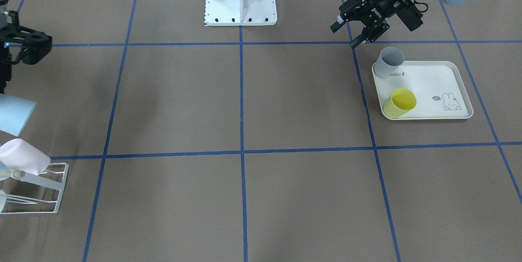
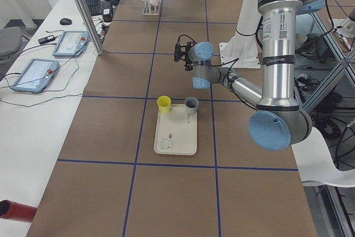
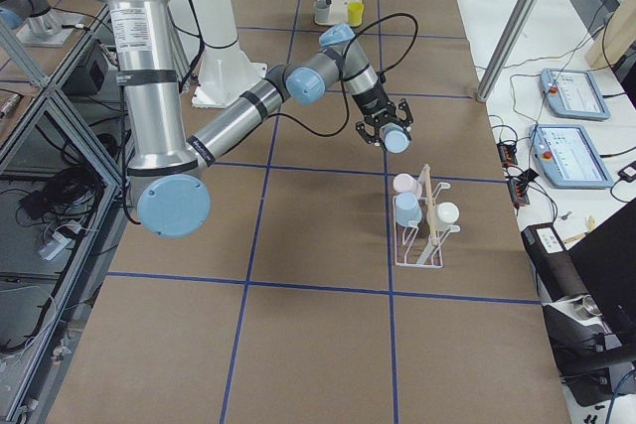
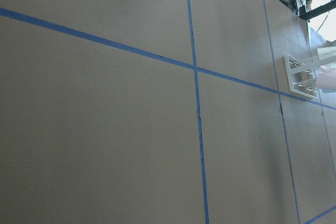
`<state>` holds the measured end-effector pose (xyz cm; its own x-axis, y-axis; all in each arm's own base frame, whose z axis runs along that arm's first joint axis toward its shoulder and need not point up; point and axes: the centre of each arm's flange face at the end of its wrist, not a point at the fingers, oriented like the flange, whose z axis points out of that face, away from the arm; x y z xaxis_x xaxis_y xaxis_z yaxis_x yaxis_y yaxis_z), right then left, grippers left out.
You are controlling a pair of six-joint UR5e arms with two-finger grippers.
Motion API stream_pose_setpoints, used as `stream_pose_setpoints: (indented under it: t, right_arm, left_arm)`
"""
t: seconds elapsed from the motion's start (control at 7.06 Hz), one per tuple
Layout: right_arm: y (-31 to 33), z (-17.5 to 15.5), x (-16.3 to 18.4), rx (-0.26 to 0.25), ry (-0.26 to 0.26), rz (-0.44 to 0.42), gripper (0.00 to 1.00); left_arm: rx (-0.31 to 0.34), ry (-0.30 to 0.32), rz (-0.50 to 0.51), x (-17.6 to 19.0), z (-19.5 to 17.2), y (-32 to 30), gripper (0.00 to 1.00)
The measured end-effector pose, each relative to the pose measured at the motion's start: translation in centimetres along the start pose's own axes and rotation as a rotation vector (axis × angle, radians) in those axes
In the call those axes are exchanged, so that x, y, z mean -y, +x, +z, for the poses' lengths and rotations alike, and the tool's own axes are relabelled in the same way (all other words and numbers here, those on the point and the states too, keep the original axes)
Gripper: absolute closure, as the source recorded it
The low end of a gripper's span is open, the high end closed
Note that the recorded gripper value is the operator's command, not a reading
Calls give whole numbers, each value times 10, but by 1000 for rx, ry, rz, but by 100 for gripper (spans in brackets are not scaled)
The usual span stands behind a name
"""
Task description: Transfer IKEA cup to right arm and place on rack
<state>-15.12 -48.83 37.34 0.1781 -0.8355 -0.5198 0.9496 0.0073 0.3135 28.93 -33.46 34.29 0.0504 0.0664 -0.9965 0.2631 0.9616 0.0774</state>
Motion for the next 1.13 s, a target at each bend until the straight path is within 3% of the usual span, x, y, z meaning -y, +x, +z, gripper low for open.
stream_pose_setpoints:
  t: [0.42, 0.85, 1.13]
  right_arm:
    - [-18, 38, -44, 65, -122, -291, 100]
    - [-18, 50, -60, 45, -256, -426, 100]
    - [-19, 61, -64, 13, -331, -456, 100]
  left_arm:
    - [-1, -2, 0, -1, 1, 0, 0]
    - [0, -1, -1, -1, 2, 0, 0]
    - [0, 0, -1, -1, 2, 0, 0]
